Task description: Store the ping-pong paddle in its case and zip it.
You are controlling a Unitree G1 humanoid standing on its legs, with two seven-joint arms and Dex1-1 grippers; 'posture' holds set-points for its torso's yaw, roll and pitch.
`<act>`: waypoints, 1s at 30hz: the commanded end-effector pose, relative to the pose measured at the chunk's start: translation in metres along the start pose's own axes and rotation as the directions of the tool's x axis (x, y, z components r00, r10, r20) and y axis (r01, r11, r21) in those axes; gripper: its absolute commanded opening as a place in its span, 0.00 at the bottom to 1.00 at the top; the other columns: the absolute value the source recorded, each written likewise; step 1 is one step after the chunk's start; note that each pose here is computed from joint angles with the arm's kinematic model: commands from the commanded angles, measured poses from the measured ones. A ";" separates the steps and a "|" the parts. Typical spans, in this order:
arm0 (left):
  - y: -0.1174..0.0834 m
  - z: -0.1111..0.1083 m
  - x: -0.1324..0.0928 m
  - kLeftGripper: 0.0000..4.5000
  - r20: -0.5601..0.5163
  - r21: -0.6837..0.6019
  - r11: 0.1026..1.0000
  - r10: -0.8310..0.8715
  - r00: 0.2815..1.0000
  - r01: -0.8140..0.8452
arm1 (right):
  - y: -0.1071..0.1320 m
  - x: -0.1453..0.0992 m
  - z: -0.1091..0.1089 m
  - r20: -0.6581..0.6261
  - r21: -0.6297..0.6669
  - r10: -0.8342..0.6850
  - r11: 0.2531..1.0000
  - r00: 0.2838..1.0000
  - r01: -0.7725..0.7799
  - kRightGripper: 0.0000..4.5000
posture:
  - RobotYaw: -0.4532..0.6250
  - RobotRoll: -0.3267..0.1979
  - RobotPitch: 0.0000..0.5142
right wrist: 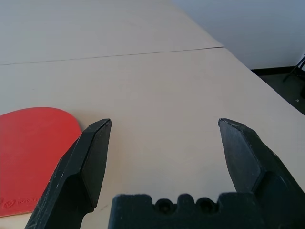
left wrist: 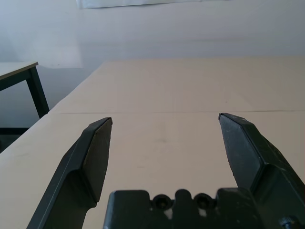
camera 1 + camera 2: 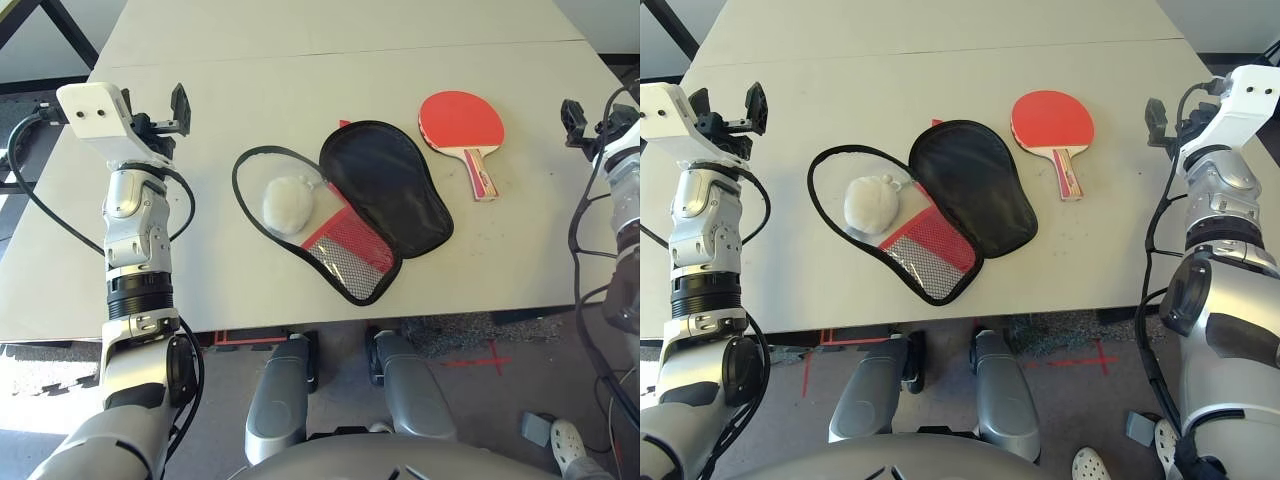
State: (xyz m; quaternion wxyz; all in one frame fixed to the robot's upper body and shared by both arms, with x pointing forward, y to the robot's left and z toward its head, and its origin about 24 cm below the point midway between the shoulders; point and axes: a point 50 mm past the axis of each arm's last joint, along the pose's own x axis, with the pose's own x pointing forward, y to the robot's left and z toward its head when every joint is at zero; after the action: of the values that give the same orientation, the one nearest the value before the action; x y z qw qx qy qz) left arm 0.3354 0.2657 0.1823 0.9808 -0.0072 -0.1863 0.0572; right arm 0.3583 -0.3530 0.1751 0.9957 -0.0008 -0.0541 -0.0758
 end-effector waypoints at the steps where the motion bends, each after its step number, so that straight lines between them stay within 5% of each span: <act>1: 0.007 -0.006 -0.005 1.00 -0.029 0.008 1.000 0.026 0.999 -0.026 | -0.001 0.000 0.003 0.021 0.008 -0.006 1.000 1.000 0.006 0.99 | 0.50 0.62 0.39; 6: 0.012 -0.003 -0.002 1.00 -0.030 0.007 0.999 0.038 0.999 -0.038 | 0.000 0.001 0.003 0.021 0.008 -0.007 1.000 1.000 0.007 0.99 | 0.49 0.62 0.40; 9: 0.010 0.018 0.008 1.00 -0.022 -0.011 1.000 -0.017 1.000 0.017 | 0.001 0.001 0.002 0.012 0.009 0.003 1.000 1.000 -0.003 0.99 | 0.51 0.62 0.39; 15: -0.028 0.068 0.019 1.00 -0.014 -0.034 0.947 -0.321 0.947 0.321 | 0.004 0.001 -0.003 -0.013 0.020 0.010 1.000 1.000 -0.010 0.99 | 0.52 0.62 0.37; 22: -0.094 0.077 -0.005 1.00 -0.130 -0.058 0.689 -0.722 0.679 0.722 | 0.015 0.005 -0.011 -0.081 0.045 0.055 0.998 0.995 -0.052 0.99 | 0.51 0.62 0.37; 30: -0.119 0.050 -0.032 1.00 -0.257 -0.138 0.486 -0.859 0.442 0.863 | 0.030 0.016 0.002 -0.181 0.047 0.093 0.995 0.979 -0.086 0.99 | 0.47 0.62 0.37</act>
State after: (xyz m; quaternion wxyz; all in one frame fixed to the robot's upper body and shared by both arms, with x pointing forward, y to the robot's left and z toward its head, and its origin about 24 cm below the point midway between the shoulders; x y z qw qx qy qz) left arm 0.3061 0.1507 0.2266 0.9042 0.0718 -0.0327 -0.4197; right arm 0.3741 -0.3303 0.1709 0.9986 0.0325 0.0185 -0.0361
